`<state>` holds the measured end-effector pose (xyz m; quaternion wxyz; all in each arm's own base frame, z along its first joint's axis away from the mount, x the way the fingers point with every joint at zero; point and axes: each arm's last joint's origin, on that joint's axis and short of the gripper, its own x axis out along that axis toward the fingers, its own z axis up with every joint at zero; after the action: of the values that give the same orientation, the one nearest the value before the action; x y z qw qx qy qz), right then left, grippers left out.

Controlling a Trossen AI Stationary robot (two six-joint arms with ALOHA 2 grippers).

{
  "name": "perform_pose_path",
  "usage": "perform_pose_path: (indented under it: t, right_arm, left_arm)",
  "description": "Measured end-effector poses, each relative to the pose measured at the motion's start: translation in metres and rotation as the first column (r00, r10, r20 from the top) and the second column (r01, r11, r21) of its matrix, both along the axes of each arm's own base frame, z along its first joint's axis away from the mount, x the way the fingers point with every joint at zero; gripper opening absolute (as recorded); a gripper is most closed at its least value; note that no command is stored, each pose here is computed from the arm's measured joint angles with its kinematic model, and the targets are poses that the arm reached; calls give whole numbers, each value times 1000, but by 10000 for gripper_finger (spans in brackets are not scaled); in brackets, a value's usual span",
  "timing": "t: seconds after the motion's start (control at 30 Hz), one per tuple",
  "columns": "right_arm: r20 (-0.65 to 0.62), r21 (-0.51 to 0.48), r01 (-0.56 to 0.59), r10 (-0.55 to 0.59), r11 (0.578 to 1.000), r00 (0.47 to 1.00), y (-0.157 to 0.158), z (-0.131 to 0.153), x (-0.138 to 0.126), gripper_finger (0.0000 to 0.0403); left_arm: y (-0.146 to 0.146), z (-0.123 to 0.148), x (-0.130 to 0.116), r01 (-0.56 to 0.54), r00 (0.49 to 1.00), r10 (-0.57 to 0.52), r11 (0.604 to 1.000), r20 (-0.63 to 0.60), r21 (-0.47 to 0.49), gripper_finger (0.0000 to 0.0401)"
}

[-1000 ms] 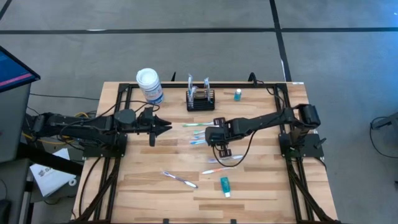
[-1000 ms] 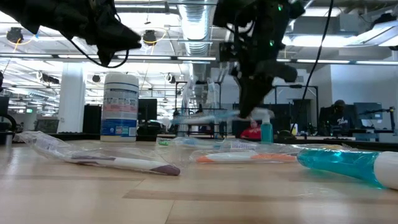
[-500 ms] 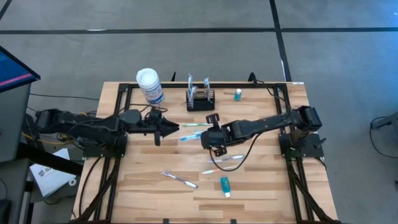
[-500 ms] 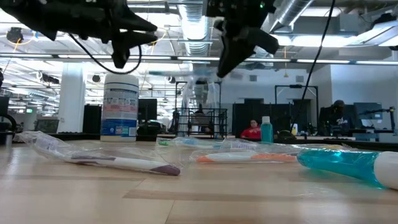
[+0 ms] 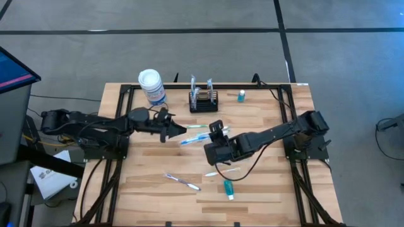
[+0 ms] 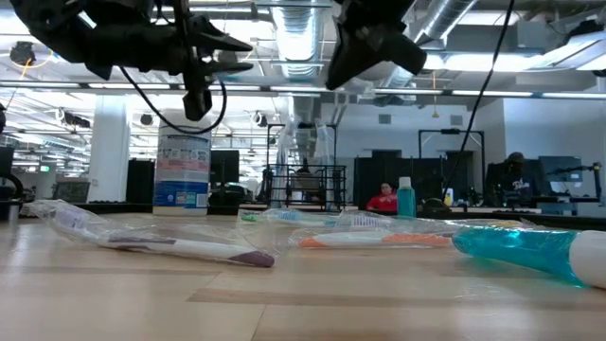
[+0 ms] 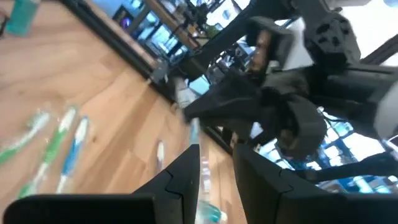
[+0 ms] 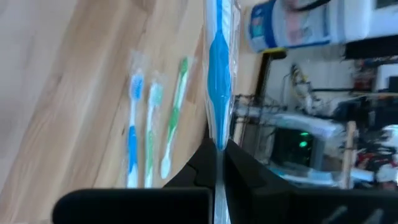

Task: Pick & Place toothbrushing station
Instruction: Put the bottom blue toothbrush into the black wire organizer

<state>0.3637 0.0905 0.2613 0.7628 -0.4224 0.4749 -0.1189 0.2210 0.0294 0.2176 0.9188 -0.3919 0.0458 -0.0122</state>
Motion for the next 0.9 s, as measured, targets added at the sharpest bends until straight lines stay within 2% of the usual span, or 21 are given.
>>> perform_pose_path:
  t: [0.27,0.53,0.67,0.9]
  right_arm:
    - [57,-70,-95,99,993,994,23,6,2,1]
    - [13,-206,-154,160,966,987,43,-11,11,1]
    - [33,-222,-150,162,963,986,49,-10,10,1]
    - [53,-254,-138,156,957,986,51,-6,9,1]
  left_arm:
    - [4,-8,7,84,995,-92,986,-50,-142,92]
    - [5,5,28,200,978,-208,962,-23,-183,92]
    - [4,3,36,256,962,-269,946,-38,-201,92]
    - [7,-12,44,271,946,-308,920,-96,-283,92]
